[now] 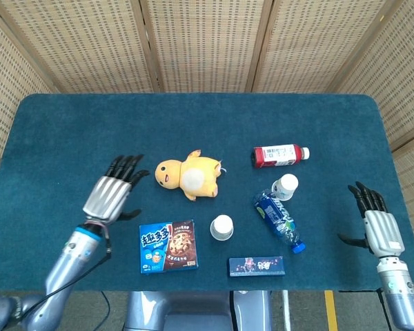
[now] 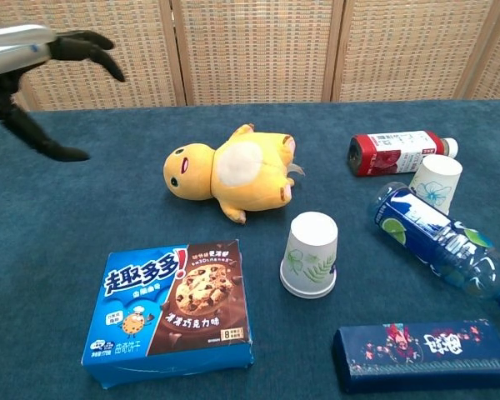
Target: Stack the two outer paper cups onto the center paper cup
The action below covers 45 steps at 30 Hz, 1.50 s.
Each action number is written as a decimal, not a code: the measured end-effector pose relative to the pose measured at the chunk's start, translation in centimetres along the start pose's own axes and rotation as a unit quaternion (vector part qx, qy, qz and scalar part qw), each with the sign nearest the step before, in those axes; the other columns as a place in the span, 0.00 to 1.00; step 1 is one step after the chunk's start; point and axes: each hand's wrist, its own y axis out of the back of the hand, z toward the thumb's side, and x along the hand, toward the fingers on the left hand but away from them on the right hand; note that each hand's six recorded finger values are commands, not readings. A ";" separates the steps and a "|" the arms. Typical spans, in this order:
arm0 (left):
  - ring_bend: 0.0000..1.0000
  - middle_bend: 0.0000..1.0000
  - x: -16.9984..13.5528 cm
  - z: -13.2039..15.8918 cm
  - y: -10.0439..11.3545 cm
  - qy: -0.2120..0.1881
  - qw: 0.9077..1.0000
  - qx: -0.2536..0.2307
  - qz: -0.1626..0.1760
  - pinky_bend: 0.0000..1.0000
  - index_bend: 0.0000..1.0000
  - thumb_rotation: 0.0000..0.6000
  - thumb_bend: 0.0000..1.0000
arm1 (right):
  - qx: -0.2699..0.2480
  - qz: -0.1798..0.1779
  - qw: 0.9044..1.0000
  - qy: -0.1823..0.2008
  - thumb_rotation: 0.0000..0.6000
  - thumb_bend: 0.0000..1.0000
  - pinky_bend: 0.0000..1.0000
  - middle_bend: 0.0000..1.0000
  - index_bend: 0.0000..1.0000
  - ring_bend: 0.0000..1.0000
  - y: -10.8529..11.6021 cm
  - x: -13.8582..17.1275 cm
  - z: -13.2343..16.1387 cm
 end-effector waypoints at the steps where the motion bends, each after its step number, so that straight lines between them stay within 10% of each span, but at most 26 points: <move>1: 0.00 0.00 -1.1 -1.3 0.0 0.012 1.000 0.000 0.005 0.00 0.19 1.00 0.20 | 0.003 0.000 1.000 0.002 1.00 0.07 0.00 0.00 0.00 0.00 -0.1 0.0 0.2; 17: 0.00 0.00 -13.2 -10.9 -1.1 0.119 0.991 0.025 0.063 0.00 0.18 1.00 0.20 | 0.023 0.001 0.998 0.066 1.00 0.16 0.00 0.00 0.15 0.00 0.1 -2.5 5.8; 29: 0.00 0.00 -14.0 -12.0 -1.3 0.117 0.991 -0.004 0.069 0.00 0.18 1.00 0.20 | 0.072 0.064 0.988 0.122 1.00 0.25 0.00 0.00 0.22 0.00 -1.7 -8.4 13.5; 45: 0.00 0.00 -13.9 -12.3 -1.1 0.111 0.991 -0.019 0.071 0.00 0.19 1.00 0.20 | 0.117 0.114 0.985 0.055 1.00 0.29 0.02 0.02 0.29 0.00 -5.3 -14.2 13.7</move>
